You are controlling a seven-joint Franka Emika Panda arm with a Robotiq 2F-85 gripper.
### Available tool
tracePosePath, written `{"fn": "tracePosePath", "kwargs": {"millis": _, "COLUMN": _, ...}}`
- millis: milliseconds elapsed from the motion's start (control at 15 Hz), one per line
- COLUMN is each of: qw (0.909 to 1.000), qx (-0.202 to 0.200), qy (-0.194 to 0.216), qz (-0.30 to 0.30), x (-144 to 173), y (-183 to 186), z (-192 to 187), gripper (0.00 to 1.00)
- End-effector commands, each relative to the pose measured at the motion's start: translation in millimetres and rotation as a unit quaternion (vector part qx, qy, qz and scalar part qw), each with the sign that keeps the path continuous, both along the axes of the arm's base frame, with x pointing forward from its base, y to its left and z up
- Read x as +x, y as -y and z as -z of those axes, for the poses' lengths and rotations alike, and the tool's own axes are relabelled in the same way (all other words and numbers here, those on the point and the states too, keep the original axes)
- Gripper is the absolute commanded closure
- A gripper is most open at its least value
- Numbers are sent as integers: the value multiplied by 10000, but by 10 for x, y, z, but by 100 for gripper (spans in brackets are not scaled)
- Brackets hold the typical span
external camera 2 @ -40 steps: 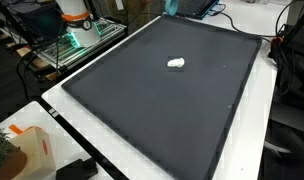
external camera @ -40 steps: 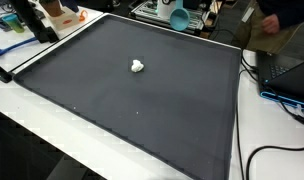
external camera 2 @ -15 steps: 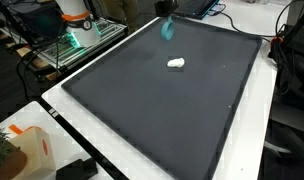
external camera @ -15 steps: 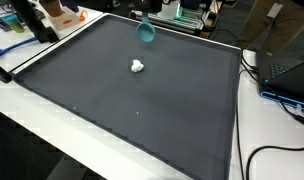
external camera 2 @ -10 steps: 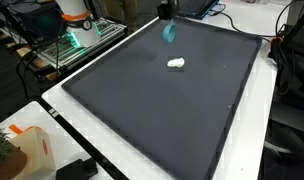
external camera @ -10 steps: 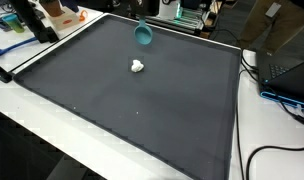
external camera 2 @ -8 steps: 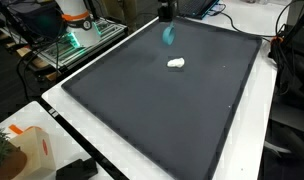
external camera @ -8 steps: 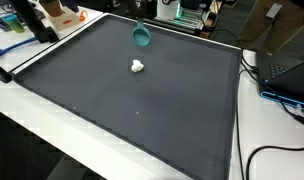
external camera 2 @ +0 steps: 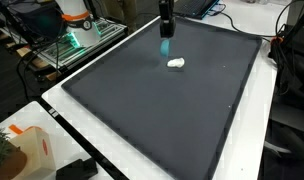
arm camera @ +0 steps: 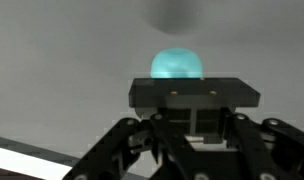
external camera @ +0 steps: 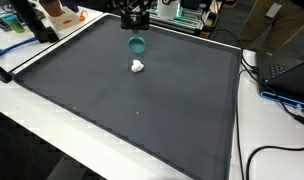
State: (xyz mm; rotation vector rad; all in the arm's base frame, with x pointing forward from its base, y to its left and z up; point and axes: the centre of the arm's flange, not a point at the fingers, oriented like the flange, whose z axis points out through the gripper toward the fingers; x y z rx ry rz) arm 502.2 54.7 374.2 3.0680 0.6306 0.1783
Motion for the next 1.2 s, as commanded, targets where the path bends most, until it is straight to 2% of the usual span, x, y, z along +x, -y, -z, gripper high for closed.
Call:
{"fn": "tracePosePath", "kwargs": {"millis": 0, "qw": 10000, "qx": -1, "qy": -9, "qz": 2, "x": 6, "y": -2, "z": 10, "gripper": 54}}
{"fn": "tracePosePath", "kwargs": {"millis": 67, "qw": 10000, "qx": -1, "qy": -5, "qz": -1, "x": 5, "y": -11, "z": 6, "gripper": 79}}
{"fn": "tracePosePath", "kwargs": {"millis": 600, "qw": 9996, "qx": -8, "qy": 251, "qz": -112, "x": 109, "y": -120, "z": 220, "gripper": 79}}
{"fn": "tracePosePath", "kwargs": {"millis": 1133, "qw": 9999, "qx": -126, "qy": 91, "qz": -73, "x": 151, "y": -111, "z": 629, "gripper": 79}}
